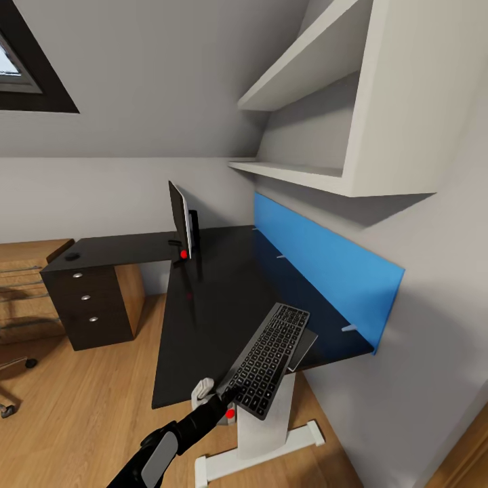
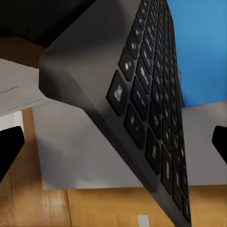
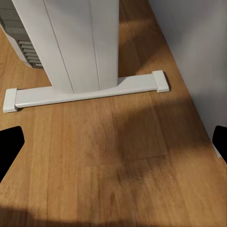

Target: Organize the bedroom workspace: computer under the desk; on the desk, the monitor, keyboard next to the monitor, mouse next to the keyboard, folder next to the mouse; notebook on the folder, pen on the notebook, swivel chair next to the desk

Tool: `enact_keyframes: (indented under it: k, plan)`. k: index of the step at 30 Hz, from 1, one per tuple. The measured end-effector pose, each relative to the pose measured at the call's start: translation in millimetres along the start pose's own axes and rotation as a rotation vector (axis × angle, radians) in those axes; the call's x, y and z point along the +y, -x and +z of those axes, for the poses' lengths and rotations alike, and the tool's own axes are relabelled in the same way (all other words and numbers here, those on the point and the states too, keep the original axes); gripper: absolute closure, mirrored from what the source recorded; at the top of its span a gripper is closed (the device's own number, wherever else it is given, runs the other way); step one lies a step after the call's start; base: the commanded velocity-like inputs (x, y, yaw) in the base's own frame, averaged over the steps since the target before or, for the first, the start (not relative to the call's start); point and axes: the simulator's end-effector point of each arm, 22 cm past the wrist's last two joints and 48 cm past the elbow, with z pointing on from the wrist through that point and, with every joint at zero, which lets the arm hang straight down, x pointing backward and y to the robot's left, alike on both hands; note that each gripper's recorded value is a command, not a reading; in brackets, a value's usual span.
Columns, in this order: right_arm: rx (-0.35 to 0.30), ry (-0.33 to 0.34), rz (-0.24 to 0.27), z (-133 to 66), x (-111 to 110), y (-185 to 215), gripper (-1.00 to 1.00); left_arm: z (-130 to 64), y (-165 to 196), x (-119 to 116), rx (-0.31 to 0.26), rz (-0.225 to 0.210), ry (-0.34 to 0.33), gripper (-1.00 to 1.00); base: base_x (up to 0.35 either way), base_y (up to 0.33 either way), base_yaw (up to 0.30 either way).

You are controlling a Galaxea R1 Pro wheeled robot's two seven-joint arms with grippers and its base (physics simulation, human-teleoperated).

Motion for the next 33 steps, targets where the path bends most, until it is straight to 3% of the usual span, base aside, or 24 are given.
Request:
enact_keyframes:
  k: [33]
  plan:
    - [0.0,0.0,0.0,0.0,0.0,0.0,-1.0,-1.0,-6.4,5.7,0.01,-0.015,0.008,-1.0,0.0,-0.019,0.0]
